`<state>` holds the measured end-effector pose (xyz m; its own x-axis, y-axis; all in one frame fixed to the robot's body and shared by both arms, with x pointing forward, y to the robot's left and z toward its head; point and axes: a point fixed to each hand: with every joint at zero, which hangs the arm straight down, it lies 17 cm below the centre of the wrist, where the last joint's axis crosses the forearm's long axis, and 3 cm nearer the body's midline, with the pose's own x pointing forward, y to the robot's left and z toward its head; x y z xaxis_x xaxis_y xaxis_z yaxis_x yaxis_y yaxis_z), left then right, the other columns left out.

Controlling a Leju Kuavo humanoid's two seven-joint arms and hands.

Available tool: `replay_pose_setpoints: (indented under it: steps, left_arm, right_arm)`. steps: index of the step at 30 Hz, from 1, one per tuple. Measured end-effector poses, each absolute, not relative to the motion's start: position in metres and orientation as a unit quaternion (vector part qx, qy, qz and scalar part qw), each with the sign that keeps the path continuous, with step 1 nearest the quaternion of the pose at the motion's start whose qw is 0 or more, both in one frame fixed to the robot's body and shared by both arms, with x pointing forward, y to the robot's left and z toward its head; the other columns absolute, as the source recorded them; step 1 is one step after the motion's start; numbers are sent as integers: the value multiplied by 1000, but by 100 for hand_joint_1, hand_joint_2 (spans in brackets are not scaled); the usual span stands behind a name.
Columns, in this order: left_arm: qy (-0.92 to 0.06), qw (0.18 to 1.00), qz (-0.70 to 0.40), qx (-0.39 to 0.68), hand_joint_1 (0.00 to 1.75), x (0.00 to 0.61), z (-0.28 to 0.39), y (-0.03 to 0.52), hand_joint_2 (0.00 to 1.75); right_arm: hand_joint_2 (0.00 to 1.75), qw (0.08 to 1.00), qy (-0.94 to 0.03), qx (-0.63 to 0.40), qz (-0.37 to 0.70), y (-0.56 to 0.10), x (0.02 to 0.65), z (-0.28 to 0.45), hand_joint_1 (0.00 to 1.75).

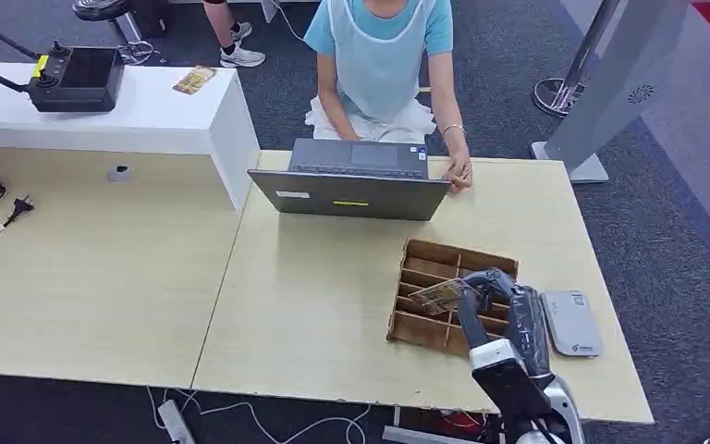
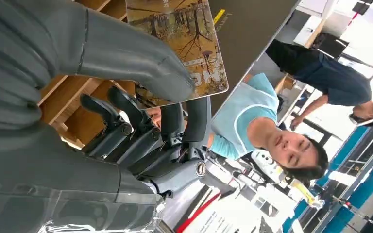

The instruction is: Pass the card to the sensor for recognition and then transmit it.

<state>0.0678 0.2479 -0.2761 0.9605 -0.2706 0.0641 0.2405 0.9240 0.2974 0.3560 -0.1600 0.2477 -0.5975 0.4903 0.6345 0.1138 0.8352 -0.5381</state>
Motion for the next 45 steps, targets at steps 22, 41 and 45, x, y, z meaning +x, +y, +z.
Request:
replay_pose_setpoints:
  steps: [22, 41, 45]
  left_arm:
    - [-57, 978, -137, 145, 0, 70, -276, 249, 0]
    - [-63, 977, -145, 144, 0, 74, -276, 250, 0]
    - [-64, 976, -148, 144, 0, 74, -276, 250, 0]
  right_arm:
    - [175, 344, -882, -216, 239, -157, 368, 288, 175]
    - [175, 224, -904, -276, 237, -142, 401, 396, 175]
    - [175, 213, -905, -280, 238, -139, 404, 407, 175]
